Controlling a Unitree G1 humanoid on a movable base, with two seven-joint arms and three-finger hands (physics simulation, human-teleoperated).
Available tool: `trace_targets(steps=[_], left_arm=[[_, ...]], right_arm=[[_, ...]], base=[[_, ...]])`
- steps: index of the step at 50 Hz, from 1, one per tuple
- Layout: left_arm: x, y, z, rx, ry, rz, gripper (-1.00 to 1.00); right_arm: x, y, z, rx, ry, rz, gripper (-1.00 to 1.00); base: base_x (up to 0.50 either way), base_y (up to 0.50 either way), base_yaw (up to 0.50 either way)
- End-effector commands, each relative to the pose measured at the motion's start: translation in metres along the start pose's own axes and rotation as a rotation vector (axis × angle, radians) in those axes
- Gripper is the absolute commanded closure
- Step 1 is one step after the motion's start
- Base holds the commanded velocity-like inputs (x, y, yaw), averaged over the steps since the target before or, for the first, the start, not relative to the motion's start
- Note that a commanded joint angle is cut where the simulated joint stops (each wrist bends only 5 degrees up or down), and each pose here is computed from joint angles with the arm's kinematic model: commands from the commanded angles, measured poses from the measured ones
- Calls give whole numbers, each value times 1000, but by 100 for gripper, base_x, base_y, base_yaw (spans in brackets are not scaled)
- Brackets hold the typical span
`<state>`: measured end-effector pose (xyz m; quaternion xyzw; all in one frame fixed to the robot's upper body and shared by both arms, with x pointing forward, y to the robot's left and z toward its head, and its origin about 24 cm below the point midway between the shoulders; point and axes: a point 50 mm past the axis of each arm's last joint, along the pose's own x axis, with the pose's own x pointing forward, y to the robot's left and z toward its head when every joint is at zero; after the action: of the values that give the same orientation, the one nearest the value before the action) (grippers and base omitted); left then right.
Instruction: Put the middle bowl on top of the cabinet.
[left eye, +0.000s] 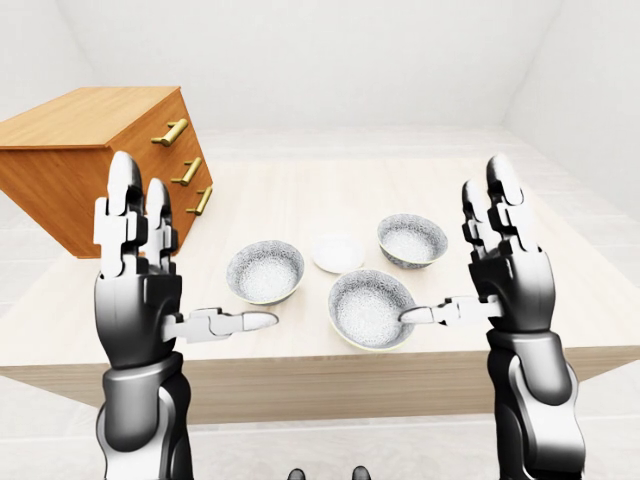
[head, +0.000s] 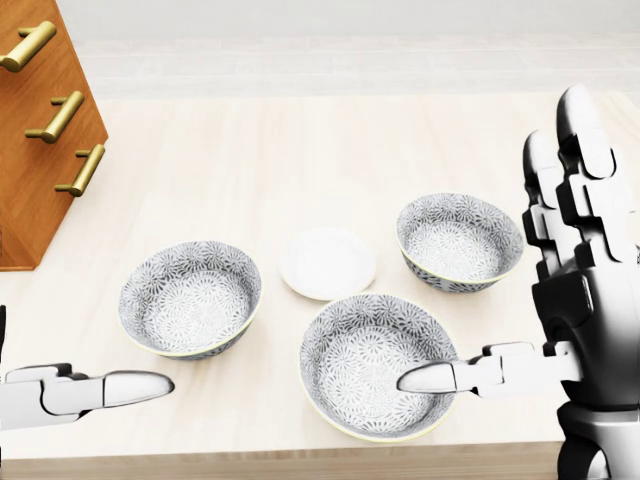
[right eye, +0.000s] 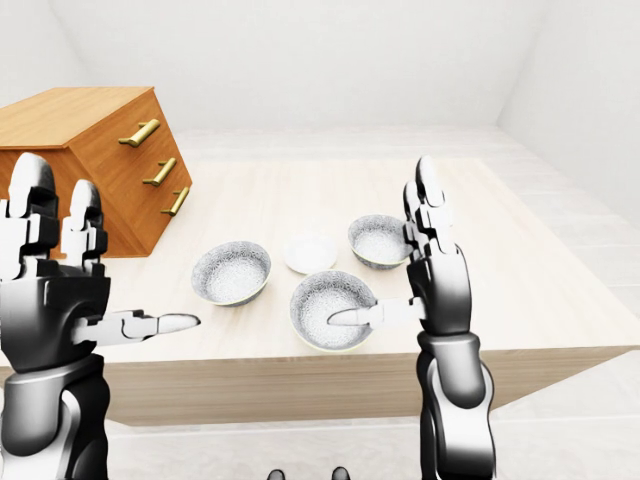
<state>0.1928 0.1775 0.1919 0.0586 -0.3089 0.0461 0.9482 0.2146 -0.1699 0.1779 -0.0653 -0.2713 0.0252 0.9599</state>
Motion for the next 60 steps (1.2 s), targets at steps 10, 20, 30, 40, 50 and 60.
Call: trace_targets(steps=[10,20,30,40,50,60], left_arm=[[-3,-6,17,-51,-68,-61,-100],[-4,-11,17,-47,-66,-93,-100],[-4,-7,25,-44,-101,-62,-100],[-4,-5,20,-50,-81,-52,-100],[-6,-4,21,-44,-73,-42,-100],[-7,-2,20,-25,-69,-29,-100]], right_arm=[[1,-11,35,-13,-163,-51,-100],[0,-7,32,-17,-144,-33,-100],[-1,-7,29,-28,-127,-27,-100],[-1,-6,26,-48,-109,-26,-100],[-3,-7,28,-60,-111,-33,-100],[-4,-8,24,-35,-96,-36,-100]], base=[[0,0,0],[0,0,0],[0,0,0],[0,45,0],[0,50,0],[0,50,0]])
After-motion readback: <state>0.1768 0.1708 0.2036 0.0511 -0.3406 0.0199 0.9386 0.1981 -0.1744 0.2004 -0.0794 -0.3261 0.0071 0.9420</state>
